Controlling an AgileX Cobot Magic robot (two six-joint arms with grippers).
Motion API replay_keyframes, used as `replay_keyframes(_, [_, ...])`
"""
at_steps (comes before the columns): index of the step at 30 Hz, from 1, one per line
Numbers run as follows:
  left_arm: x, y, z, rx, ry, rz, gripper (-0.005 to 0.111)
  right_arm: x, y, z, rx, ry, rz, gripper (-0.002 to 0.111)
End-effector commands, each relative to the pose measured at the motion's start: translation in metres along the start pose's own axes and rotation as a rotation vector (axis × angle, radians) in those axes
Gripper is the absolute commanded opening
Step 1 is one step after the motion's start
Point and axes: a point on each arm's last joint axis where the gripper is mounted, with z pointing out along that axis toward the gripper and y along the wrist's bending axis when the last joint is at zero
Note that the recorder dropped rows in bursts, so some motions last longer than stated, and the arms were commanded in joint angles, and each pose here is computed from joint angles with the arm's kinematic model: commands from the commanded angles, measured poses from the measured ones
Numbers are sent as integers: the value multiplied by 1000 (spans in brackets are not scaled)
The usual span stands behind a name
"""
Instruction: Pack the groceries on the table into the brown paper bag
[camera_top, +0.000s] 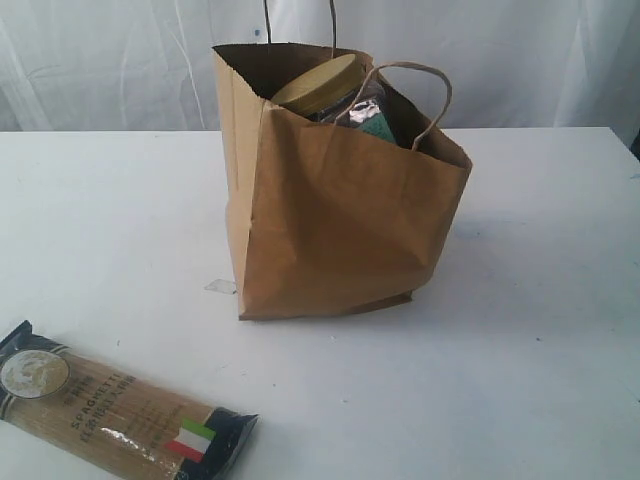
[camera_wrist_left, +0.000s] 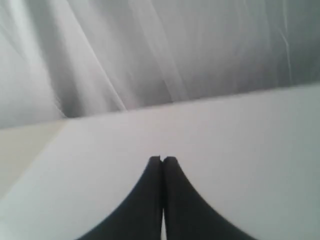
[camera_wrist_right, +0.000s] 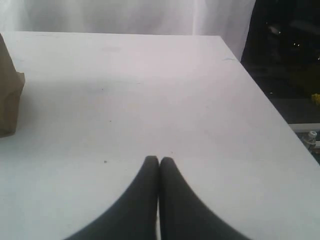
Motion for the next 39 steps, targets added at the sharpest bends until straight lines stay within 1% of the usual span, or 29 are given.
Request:
replay_keyframes(1, [18,-37,39,265,-68,52,0,0,0,0,-1,-4,-10,0])
replay_keyframes(3, [10,-53,44,422,-204,-32,0,0,0,0,-1,-4,-10,0])
replay_keyframes(5, [-7,-67,38,616,-429,-116,0,0,0,0,-1,-4,-10,0])
replay_keyframes(6, [-12,-71,35,672,-514,-119,0,0,0,0,-1,-4,-10,0])
replay_keyframes(7, [-17,-73,32,709,-589,-90,0,0,0,0,-1,-4,-10,0])
replay_keyframes(8, [-20,-77,31,747,-625,2,0,0,0,0,-1,-4,-10,0])
replay_keyframes(9, [-21,-79,34,754,-593,131,0,0,0,0,-1,-4,-10,0])
replay_keyframes(10, [-15,-81,42,739,-468,331,0,0,0,0,-1,-4,-10,0])
replay_keyframes(11, [-5,-79,53,679,-287,495,0,0,0,0,-4,-4,-10,0])
replay_keyframes(12, [6,-75,62,606,-138,561,0,0,0,0,-4,-4,-10,0])
replay_keyframes(13, [12,-72,71,503,-8,517,0,0,0,0,-4,-4,-10,0])
replay_keyframes(14, [17,-71,77,408,74,422,0,0,0,0,-4,-4,-10,0])
replay_keyframes(15, [18,-72,79,346,107,387,0,0,0,0,-4,-4,-10,0])
replay_keyframes(16, [18,-78,79,350,110,392,0,0,0,0,-4,-4,-10,0])
replay_keyframes(19, [13,-95,78,411,69,518,0,0,0,0,-4,-4,-10,0])
replay_keyframes(20, [12,-95,80,367,78,538,0,0,0,0,-4,-4,-10,0])
replay_keyframes(22, [9,-84,87,181,127,579,0,0,0,0,-4,-4,-10,0])
replay_keyframes(24, [8,-64,95,-54,287,581,0,0,0,0,-4,-4,-10,0])
replay_keyframes(25, [10,-57,96,-128,411,573,0,0,0,0,-4,-4,-10,0])
replay_keyframes(26, [8,-56,96,-115,542,552,0,0,0,0,-4,-4,-10,0])
replay_keyframes(27, [5,-60,97,-35,646,524,0,0,0,0,-4,-4,-10,0])
replay_keyframes(28, [2,-70,96,89,722,460,0,0,0,0,-4,-4,-10,0])
replay_keyframes(29, [-6,-82,94,247,766,432,0,0,0,0,-4,-4,-10,0])
replay_keyframes(30, [-14,-95,91,440,793,454,0,0,0,0,-4,-4,-10,0])
replay_keyframes(32, [-31,-116,83,774,771,464,0,0,0,0,-4,-4,-10,0])
replay_keyframes(34, [-41,-135,73,1095,653,536,0,0,0,0,-4,-4,-10,0])
replay_keyframes(36, [-46,-149,62,1374,427,649,0,0,0,0,-4,-4,-10,0])
replay_keyframes(37, [-46,-153,57,1471,329,683,0,0,0,0,-4,-4,-10,0])
replay_keyframes(39, [-39,-159,50,1631,109,832,1,0,0,0,-4,-4,-10,0])
